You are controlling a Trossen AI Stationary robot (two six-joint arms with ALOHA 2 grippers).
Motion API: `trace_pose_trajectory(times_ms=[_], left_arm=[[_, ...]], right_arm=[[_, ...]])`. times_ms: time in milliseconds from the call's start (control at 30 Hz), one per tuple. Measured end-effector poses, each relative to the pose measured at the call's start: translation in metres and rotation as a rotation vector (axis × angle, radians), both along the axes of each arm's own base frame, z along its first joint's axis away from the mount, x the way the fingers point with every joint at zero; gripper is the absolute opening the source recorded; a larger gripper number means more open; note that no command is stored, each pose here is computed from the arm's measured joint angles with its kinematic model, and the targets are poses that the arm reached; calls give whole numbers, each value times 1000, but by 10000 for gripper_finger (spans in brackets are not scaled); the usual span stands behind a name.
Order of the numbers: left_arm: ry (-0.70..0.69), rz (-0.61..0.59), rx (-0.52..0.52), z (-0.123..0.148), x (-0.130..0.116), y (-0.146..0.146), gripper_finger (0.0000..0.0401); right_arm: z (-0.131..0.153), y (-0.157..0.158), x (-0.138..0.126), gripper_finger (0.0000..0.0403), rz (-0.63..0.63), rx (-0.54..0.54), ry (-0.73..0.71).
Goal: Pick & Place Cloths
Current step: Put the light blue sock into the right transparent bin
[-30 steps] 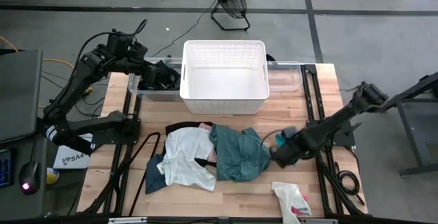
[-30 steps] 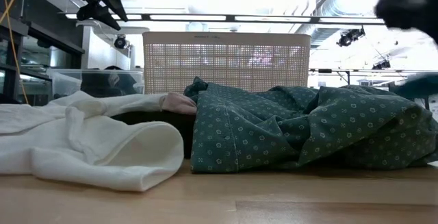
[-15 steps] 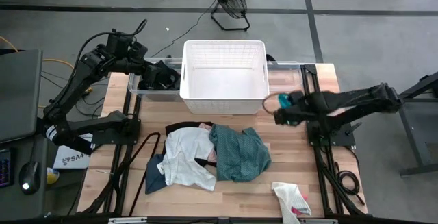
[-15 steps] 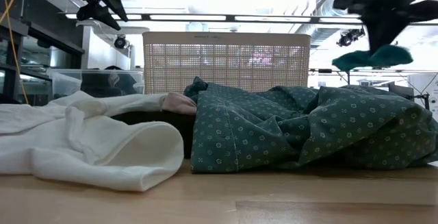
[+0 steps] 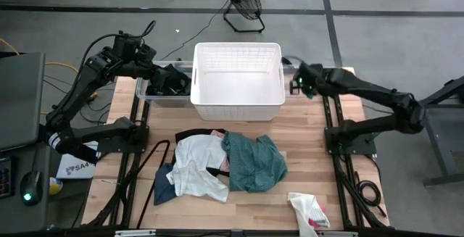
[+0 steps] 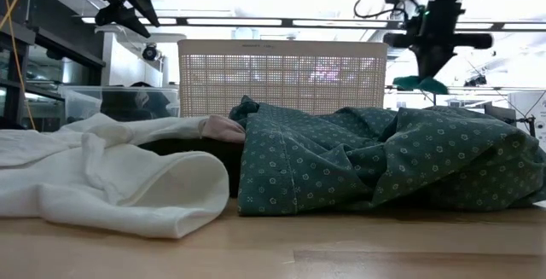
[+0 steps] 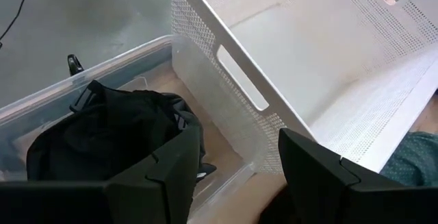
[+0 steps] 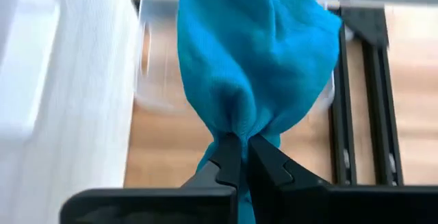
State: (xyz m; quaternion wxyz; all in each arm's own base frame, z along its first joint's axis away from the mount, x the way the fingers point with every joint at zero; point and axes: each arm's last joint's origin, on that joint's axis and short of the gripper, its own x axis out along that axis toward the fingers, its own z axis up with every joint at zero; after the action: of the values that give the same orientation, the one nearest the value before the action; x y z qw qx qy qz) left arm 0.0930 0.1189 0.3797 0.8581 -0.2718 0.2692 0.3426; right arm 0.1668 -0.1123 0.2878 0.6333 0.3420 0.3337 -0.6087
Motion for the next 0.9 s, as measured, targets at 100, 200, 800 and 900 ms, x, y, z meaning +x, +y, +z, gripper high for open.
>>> trace_pose_trajectory(times_ms=[100,200,800,900], left_arm=[[-1,1,-2,0,0,0,195],[-1,1,-2,0,0,0,195],[-3,4,-4,0,0,0,195],[-3,4,-3,0,0,0,195]], right_arm=[[-3,-24,0,3,-27,-33,-8],[-12,-46,1,4,-33,-15,9],[-71,-102,12,4,130,168,178],[-72,-103,9,4,181,173,213]])
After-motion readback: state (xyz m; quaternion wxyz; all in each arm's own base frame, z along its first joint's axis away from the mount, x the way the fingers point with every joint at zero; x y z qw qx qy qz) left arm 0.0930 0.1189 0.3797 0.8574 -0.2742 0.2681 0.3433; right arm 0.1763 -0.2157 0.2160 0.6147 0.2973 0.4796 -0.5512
